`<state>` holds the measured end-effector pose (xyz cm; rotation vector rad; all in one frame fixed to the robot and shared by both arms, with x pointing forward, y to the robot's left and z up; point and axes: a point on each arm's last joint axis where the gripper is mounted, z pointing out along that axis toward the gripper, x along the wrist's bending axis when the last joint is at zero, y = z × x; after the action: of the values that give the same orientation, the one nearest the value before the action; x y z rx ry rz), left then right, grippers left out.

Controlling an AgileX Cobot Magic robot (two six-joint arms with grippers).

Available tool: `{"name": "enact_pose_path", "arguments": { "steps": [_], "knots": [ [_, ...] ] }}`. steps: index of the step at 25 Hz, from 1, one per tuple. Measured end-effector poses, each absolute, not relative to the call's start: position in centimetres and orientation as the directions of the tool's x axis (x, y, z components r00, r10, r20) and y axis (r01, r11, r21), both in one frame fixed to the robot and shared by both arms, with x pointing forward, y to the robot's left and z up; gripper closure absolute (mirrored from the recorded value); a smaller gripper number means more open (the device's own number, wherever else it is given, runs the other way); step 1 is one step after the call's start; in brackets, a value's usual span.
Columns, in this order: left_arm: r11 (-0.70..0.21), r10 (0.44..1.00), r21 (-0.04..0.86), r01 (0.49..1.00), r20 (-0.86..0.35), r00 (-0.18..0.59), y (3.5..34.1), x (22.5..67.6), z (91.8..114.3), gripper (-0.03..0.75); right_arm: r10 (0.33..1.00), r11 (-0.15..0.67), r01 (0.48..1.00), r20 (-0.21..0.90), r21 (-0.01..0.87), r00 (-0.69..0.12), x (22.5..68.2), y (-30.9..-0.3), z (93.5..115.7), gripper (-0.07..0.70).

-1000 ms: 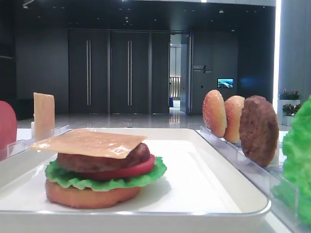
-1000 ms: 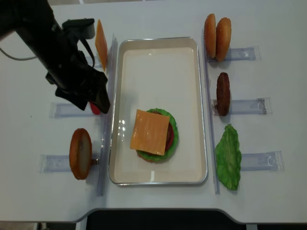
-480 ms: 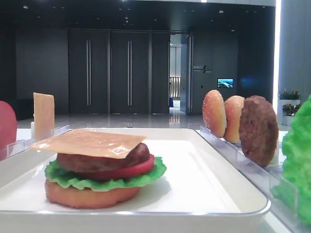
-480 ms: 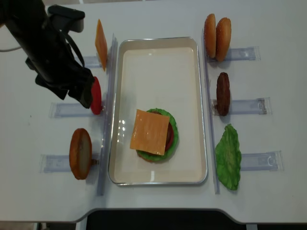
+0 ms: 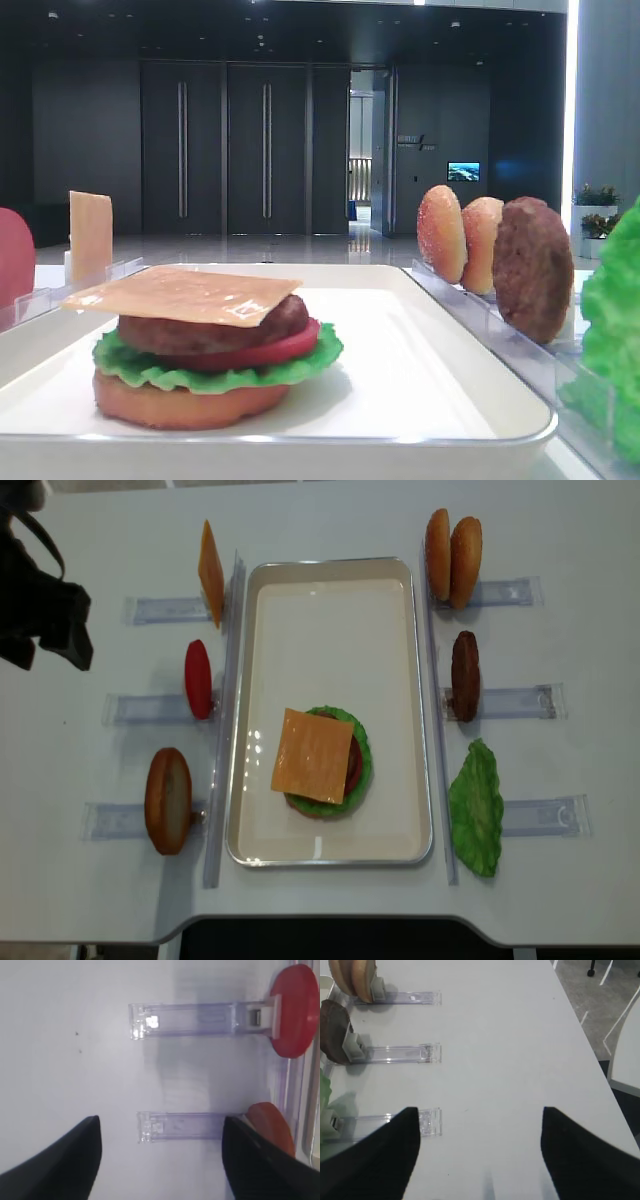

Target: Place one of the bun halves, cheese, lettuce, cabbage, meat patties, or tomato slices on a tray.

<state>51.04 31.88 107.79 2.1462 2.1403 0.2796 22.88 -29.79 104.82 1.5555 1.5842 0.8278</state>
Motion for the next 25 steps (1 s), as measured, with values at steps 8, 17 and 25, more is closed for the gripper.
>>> {"name": "enact_pose_path", "arguments": {
  "steps": [8, 17, 25],
  "knots": [
    [0.011, 0.997, 0.262, 0.965, 0.067, -0.03, 32.4, 48.3, 109.5, 0.146, 0.997, 0.051, 0.51, -0.073, 0.859, 0.023, 22.9, -29.8, 104.8, 0.146],
    [0.029, 0.999, 0.353, 0.935, 0.014, -0.036, 31.4, 41.1, 110.4, 0.146, 0.997, 0.051, 0.51, -0.073, 0.859, 0.023, 22.9, -29.8, 104.8, 0.146],
    [-0.014, 1.0, 0.472, 0.882, 0.008, 0.011, 30.6, 34.5, 110.0, 0.176, 0.997, 0.051, 0.51, -0.073, 0.859, 0.023, 22.9, -29.8, 104.8, 0.146]
  ]
}}
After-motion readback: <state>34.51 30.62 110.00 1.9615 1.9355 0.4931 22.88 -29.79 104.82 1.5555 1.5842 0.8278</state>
